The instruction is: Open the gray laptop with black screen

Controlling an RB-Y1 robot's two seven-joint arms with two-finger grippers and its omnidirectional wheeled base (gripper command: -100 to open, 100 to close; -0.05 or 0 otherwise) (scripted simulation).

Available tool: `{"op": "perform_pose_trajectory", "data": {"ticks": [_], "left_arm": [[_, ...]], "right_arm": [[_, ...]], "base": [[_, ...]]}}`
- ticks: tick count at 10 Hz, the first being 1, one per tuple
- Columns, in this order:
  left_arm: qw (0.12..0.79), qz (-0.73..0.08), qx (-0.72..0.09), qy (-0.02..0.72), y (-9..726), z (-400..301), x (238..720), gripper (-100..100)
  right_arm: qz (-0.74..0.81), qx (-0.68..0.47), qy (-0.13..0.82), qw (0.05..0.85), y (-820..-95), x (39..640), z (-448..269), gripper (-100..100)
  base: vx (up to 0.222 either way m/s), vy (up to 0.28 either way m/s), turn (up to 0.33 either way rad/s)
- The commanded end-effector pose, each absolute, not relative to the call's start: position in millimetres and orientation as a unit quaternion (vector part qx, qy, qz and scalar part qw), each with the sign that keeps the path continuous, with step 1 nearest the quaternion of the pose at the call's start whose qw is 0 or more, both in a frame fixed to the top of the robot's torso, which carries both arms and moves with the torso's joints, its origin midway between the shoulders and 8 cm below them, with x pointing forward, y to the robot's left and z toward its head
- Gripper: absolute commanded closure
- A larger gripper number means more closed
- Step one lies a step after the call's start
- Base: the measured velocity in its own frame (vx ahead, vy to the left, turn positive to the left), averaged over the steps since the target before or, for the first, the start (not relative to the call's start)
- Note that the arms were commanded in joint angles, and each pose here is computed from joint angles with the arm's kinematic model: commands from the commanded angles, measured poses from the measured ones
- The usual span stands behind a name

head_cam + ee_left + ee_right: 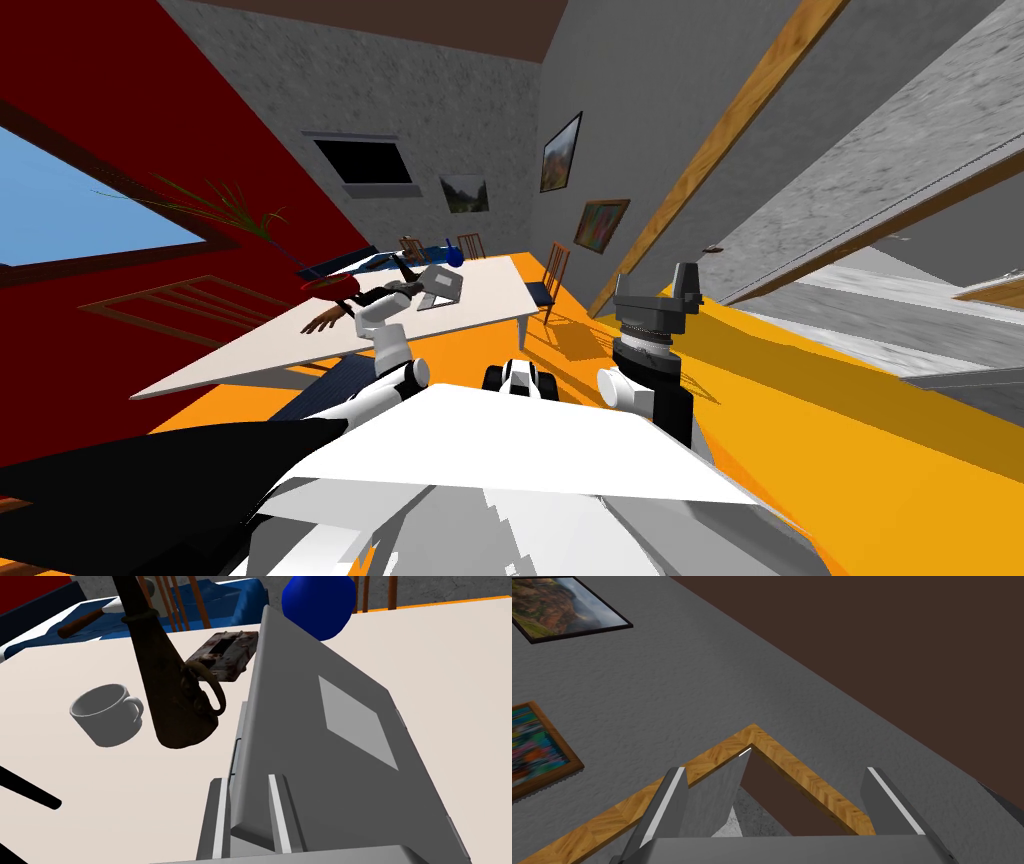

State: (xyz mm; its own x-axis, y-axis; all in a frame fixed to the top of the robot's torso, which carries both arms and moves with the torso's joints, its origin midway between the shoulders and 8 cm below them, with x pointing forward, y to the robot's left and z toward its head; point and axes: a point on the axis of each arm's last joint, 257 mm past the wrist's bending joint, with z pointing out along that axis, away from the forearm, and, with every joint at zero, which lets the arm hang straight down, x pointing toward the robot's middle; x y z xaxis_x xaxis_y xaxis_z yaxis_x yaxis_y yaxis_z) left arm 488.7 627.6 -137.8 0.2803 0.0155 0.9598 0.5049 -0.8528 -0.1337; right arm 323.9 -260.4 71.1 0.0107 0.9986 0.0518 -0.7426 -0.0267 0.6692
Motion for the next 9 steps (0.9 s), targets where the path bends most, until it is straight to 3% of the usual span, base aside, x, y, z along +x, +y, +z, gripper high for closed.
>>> {"op": "perform_pose_trajectory", "data": {"ticks": [1,4,5,9], "left_arm": [[0.163,-0.578,-0.773,-0.202,610.4,-163.0,491.3,100],[0.112,-0.579,-0.771,-0.239,593.6,-186.7,493.4,100],[0.126,-0.580,-0.771,-0.232,605.4,-168.3,490.8,-100],[0.128,-0.580,-0.770,-0.234,614.0,-145.6,485.4,-100]], "right_arm": [[0.663,0.272,0.235,0.657,-260.4,323.9,71.1,0],[0.663,0.272,0.235,0.657,-260.4,323.9,71.1,0],[0.663,0.272,0.235,0.657,-260.4,323.9,71.1,0],[0.663,0.272,0.235,0.657,-260.3,323.9,71.2,0]], "base": [[-0.035,0.126,-0.005],[-0.015,0.100,-0.002],[-0.008,0.038,-0.029],[0.010,-0.030,-0.013]]}}
